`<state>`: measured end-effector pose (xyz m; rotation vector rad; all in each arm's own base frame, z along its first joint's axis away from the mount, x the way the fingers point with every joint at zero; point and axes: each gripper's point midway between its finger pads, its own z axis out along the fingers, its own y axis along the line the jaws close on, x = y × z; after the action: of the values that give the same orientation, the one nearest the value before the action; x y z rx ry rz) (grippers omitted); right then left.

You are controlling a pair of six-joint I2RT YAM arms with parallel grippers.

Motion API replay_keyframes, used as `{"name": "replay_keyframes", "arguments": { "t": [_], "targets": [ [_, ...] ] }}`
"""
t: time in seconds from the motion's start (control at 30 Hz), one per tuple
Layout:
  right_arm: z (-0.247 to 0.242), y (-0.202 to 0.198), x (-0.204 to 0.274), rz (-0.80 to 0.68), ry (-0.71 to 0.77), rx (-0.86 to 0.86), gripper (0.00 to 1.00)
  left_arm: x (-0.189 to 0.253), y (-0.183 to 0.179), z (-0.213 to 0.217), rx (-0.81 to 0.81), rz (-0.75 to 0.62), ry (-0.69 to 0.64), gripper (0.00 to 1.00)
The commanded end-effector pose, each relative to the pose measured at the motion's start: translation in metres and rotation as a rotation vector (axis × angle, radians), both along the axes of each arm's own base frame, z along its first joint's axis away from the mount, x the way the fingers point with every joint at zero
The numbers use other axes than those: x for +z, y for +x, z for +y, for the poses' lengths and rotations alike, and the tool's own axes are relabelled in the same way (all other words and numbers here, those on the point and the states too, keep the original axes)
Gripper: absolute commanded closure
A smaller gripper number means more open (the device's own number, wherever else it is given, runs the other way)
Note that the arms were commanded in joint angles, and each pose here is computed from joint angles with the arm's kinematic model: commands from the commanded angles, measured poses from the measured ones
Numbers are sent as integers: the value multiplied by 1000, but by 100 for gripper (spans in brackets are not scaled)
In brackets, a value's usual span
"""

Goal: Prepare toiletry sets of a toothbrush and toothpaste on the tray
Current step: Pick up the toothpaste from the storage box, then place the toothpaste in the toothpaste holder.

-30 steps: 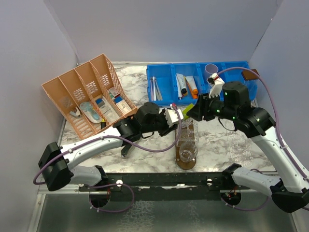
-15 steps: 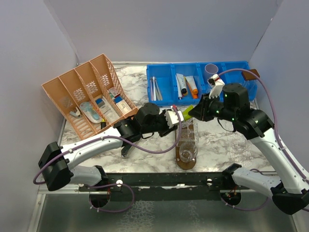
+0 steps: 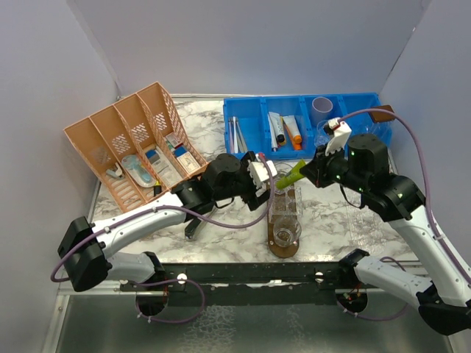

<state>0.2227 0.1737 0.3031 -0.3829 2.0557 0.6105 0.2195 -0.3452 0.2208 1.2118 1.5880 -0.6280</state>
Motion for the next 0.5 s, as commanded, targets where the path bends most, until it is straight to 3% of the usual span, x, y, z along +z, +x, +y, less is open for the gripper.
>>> {"name": "replay_keyframes", "arguments": {
  "t": [0.0, 0.23, 0.47],
  "targets": [
    [-23, 11, 12, -158, -171, 9, 99, 40, 22, 15, 104, -34, -140, 10],
    [-3, 4, 1, -226, -216, 221, 99, 72, 73, 77, 454, -104, -294, 2],
    [23, -12, -3, -249, -154, 393, 99, 80, 99, 133, 777, -163, -302, 1]
  ]
}}
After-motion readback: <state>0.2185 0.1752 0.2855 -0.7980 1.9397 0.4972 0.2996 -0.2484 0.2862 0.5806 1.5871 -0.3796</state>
